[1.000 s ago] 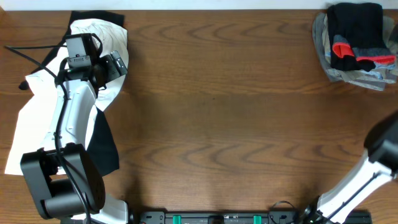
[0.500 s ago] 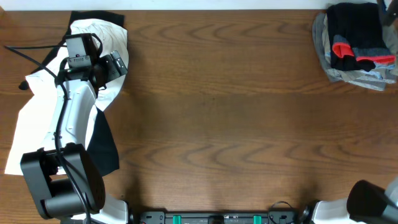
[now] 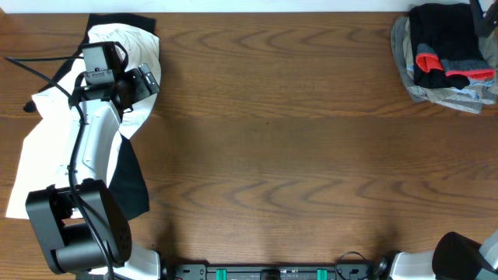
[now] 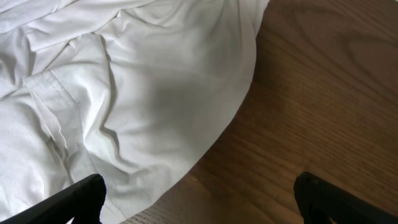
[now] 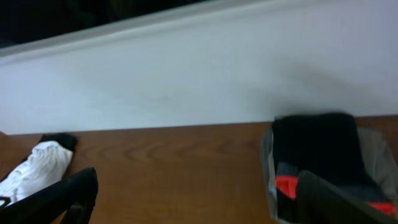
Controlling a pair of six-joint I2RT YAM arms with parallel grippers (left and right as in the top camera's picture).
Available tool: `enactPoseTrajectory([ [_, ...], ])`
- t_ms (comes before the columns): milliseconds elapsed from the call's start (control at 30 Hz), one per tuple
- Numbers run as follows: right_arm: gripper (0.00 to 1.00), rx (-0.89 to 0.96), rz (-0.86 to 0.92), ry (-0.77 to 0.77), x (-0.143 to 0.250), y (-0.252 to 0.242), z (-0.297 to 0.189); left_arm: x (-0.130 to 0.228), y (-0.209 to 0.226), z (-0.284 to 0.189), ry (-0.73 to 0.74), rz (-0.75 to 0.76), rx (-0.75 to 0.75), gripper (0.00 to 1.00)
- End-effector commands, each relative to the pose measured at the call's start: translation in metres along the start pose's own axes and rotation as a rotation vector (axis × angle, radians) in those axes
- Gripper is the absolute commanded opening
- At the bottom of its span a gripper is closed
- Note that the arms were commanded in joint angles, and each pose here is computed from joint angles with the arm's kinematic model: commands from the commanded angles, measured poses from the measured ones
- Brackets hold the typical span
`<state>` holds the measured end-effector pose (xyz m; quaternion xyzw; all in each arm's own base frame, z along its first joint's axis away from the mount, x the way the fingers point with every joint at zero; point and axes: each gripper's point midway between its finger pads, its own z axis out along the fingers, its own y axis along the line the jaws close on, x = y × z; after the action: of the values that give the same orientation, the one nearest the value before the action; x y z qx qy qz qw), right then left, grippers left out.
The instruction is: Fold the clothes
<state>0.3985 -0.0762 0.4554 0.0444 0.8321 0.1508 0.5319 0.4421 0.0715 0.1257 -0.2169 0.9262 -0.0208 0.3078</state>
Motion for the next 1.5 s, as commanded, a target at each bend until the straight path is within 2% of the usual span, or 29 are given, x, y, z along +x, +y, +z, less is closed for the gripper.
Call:
enactPoseTrajectory([
  [0, 0.99, 0.06, -0.019, 0.006, 0.005, 0.007, -0.018, 0.004, -0.001, 0.002, 0.011, -0.003, 0.005, 0.98],
  [100, 0.99, 0.117, -0.034, 0.027, 0.017, 0.019, -0.039, 0.004, -0.001, 0.002, 0.011, -0.003, 0.005, 0.98],
  [200, 0.99, 0.149, -0.146, 0.02, 0.03, 0.034, -0.052, 0.004, -0.001, 0.002, 0.011, -0.003, 0.005, 0.98],
  [333, 0.99, 0.087, -0.281, -0.056, 0.053, 0.06, -0.053, 0.004, -0.001, 0.002, 0.011, -0.003, 0.005, 0.98],
  [500, 0.99, -0.024, -0.345, -0.115, 0.116, 0.083, -0.037, 0.004, -0.001, 0.002, 0.011, -0.003, 0.005, 0.98],
  [733, 0.99, -0.048, -0.324, -0.167, 0.208, 0.066, -0.023, 0.004, -0.001, 0.002, 0.011, -0.003, 0.005, 0.98],
  [900, 0.99, -0.006, -0.313, -0.242, 0.254, 0.047, -0.018, 0.004, -0.001, 0.002, 0.011, -0.003, 0.005, 0.98],
  [1200, 0.99, 0.046, -0.272, -0.288, 0.309, 0.028, -0.012, 0.004, -0.001, 0.002, 0.011, -0.003, 0.005, 0.98],
  [1467, 0.99, 0.052, -0.274, -0.31, 0.336, 0.018, -0.001, 0.004, -0.001, 0.002, 0.011, -0.003, 0.005, 0.98],
])
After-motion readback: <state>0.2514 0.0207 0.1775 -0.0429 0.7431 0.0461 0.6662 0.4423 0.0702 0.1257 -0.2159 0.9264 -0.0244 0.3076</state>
